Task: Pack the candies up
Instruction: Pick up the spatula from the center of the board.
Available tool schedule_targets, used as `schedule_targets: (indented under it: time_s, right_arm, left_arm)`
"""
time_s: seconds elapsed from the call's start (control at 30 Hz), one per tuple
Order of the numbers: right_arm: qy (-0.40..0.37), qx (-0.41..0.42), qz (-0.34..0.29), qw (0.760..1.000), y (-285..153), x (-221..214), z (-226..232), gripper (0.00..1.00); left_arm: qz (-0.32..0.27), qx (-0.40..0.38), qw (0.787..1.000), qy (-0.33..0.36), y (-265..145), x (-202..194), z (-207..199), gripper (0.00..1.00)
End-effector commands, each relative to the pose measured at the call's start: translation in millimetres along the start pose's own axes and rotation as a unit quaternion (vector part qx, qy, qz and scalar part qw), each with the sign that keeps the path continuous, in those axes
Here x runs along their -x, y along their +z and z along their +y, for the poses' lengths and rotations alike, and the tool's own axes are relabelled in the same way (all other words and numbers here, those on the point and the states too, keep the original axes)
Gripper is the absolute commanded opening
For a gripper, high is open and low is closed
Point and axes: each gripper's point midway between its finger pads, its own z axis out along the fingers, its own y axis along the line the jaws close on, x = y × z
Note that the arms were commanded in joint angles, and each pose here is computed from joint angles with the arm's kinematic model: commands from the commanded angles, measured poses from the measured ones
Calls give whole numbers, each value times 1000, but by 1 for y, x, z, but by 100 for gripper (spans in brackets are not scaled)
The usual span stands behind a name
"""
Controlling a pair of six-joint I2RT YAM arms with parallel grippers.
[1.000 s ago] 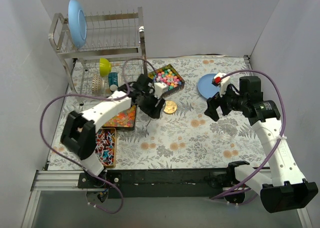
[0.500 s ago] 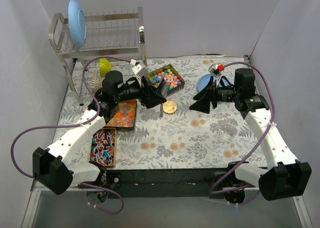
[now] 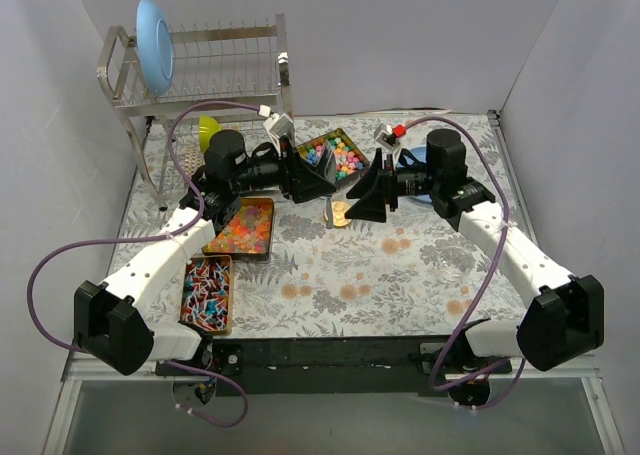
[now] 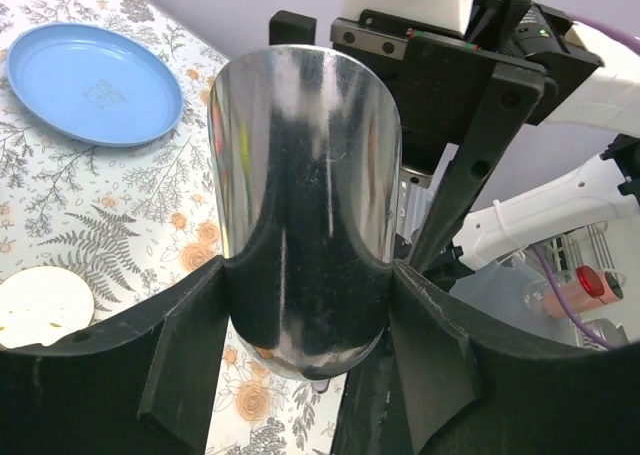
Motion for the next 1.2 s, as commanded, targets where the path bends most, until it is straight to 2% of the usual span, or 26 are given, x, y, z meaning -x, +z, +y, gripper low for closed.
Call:
schedule_targets:
  time_s: [0.0,0.17,0.37,0.5,0.77,0.9,1.1,1.17]
  right_arm:
    - [-42,-13,-31,999,10,29,-10,83]
    - [-43,11,-32,998,24,35,-9,81]
    - [-48,47,-29,997,41,42,2,73]
    - [-51,55,-27,997,45,43,7,63]
    - [-43,62,-21,997,44,34,10,54]
    - [-38,65,-19,997,46,32,7,39]
    - [-35,64,-24,997,51,37,-1,39]
    - [-32,67,-24,997,53,38,-3,31]
  left_arm:
    - [-23,-14,1000,7,-3,25,-17,0]
    - [-36,-12,999,-5,0,34,-18,0]
    - [-43,-3,999,-17,0,37,-13,0]
    - [-47,5,999,-25,0,36,-7,0]
    - [-64,26,997,-43,-4,46,10,0]
    - [-63,26,997,-46,-2,47,14,0]
    - [-60,27,997,-51,1,46,18,0]
    - [-60,29,996,-50,1,47,20,0]
